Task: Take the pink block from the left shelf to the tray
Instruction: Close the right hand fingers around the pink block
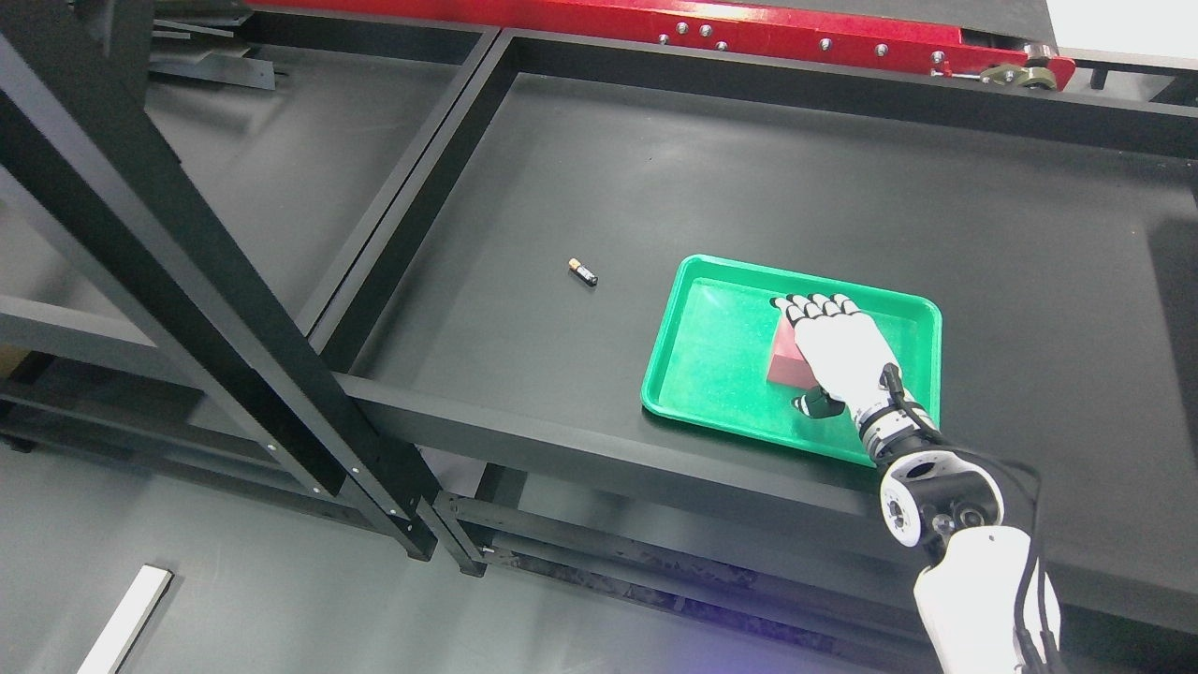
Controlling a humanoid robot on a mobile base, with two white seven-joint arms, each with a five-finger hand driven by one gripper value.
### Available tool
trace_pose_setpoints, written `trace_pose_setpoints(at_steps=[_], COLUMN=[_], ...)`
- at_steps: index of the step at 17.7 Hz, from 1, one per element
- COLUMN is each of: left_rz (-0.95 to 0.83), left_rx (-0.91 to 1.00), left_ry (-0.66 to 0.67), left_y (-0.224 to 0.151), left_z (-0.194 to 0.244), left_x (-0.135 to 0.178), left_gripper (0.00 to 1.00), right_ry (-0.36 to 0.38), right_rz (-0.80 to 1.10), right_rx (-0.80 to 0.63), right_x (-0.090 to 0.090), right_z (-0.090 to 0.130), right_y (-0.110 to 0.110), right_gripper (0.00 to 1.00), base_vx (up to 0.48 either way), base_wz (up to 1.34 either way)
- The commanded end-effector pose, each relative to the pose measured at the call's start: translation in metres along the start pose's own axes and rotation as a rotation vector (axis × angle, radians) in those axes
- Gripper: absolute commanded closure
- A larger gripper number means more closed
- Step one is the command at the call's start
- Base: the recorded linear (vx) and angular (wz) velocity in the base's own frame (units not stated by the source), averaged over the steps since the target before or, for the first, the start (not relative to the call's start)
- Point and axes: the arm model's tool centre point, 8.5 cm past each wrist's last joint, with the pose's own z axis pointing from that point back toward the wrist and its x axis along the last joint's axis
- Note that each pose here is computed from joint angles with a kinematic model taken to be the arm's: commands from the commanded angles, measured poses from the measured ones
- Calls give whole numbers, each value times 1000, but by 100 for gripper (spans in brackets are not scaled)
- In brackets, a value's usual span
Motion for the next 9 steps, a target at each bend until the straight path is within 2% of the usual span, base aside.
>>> trace_pose_setpoints(at_steps=[1, 5, 9], left_rz=[-4, -4, -4], left_rx=[17, 17, 17], left_ry=[-14, -13, -13], left_y=[11, 11, 11], left_z=[-1, -1, -1], left_x=[9, 8, 8], left_gripper=[0, 0, 0], right_ry=[2, 15, 23], right_rz=[26, 31, 41], right_rx=[-8, 3, -10], right_x=[-14, -23, -29], right_z=[-21, -31, -41], right_y=[-21, -24, -38], right_gripper=[0, 0, 0], base_vx=[88, 81, 68], base_wz=[-55, -49, -19])
